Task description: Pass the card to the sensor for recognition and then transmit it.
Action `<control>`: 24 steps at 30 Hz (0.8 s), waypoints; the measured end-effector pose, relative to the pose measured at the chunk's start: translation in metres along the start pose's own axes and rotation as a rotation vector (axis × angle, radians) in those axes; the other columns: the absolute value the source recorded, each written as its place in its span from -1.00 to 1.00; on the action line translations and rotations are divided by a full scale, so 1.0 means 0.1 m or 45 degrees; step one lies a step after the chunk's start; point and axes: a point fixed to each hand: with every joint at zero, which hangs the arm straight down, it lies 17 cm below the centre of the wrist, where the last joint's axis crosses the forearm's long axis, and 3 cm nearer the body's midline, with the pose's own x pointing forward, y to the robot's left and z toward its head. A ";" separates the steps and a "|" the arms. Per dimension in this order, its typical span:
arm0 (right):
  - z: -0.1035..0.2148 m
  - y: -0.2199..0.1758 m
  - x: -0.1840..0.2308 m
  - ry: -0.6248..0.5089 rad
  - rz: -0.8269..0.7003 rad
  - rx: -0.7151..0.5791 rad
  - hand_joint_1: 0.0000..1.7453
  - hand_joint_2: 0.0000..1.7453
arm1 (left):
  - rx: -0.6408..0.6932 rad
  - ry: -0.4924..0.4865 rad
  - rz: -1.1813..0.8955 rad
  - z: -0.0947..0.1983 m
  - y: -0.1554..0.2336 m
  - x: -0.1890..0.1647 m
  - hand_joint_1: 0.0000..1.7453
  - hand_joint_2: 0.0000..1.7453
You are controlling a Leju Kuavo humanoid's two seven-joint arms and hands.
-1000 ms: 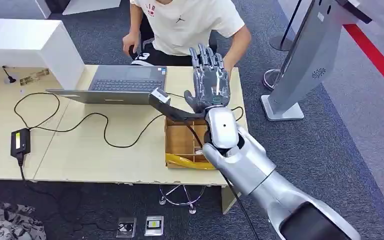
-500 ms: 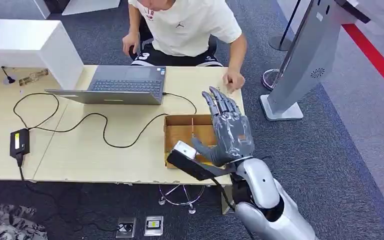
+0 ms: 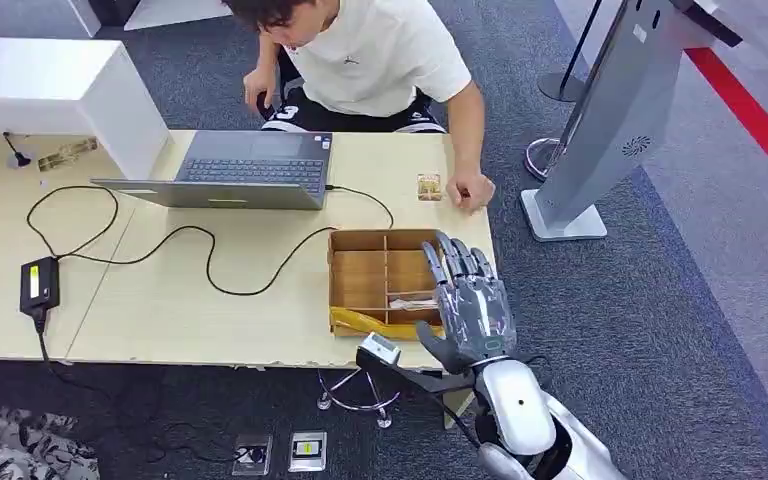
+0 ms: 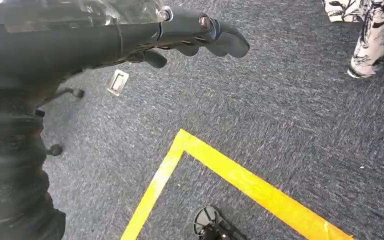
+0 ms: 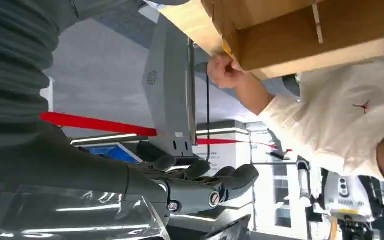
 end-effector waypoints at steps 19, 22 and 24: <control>-0.06 0.51 0.10 -0.033 0.084 0.147 -1.00 1.00 | 0.005 0.017 0.026 0.01 -0.01 -0.02 -1.00 1.00; -0.08 0.55 0.14 -0.038 0.075 0.164 -1.00 1.00 | 0.003 0.019 0.027 0.01 -0.02 -0.02 -1.00 1.00; -0.09 0.58 0.15 -0.039 0.074 0.170 -1.00 1.00 | 0.002 0.017 0.026 0.01 -0.02 -0.02 -1.00 1.00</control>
